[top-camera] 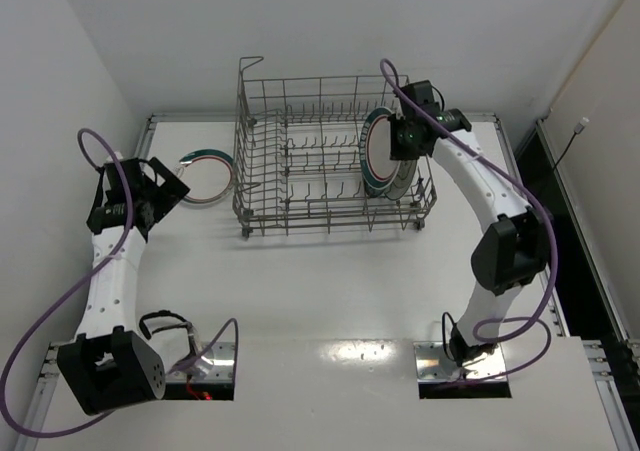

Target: Load the plates into the dish rack

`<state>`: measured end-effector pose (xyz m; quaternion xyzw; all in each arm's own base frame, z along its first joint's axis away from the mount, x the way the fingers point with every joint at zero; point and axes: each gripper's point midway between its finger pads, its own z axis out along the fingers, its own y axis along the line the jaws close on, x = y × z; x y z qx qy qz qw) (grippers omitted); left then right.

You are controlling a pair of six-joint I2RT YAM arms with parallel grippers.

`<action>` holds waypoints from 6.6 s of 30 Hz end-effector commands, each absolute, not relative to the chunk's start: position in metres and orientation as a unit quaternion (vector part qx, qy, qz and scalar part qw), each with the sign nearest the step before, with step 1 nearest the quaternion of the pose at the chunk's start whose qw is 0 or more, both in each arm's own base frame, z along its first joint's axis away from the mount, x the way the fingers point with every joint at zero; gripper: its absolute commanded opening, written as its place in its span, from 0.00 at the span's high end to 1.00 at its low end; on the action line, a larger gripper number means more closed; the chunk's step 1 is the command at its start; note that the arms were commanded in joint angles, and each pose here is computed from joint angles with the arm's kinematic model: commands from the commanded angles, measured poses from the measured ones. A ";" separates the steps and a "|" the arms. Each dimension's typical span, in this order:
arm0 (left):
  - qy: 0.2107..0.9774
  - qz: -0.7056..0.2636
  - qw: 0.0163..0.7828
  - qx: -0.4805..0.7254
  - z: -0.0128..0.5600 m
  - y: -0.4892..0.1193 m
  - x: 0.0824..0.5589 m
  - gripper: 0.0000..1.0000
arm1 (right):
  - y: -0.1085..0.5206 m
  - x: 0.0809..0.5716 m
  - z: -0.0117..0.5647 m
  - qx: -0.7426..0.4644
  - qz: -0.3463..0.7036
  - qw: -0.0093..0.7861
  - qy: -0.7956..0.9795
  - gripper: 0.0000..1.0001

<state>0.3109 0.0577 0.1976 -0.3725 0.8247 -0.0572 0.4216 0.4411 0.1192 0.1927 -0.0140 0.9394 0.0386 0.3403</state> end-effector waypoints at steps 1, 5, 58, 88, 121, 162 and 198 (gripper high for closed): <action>0.825 -0.070 0.436 -0.353 0.199 0.059 0.318 0.00 | 0.116 0.459 0.214 -0.019 0.009 0.385 0.923 1.00; 0.832 -0.066 0.425 -0.351 0.184 0.059 0.317 0.00 | 0.125 0.465 0.198 -0.026 -0.008 0.371 0.928 1.00; 0.758 -0.234 0.354 -0.496 0.048 0.066 0.396 0.22 | 0.165 0.353 0.249 -0.120 0.145 0.330 0.925 0.48; 0.686 -0.234 0.529 -0.441 0.238 0.118 0.467 1.00 | 0.159 0.346 0.279 -0.106 0.220 0.355 0.902 0.48; 0.628 -0.634 0.442 -0.095 0.425 -0.219 0.333 1.00 | 0.233 0.331 0.370 -0.172 0.595 0.399 0.676 0.35; 0.841 -0.101 0.484 -0.221 0.283 0.002 0.355 0.30 | 0.180 0.453 0.219 -0.037 0.000 0.395 0.918 1.00; 0.846 -0.100 0.475 -0.222 0.277 0.006 0.353 0.30 | 0.196 0.452 0.179 -0.051 -0.002 0.350 0.936 1.00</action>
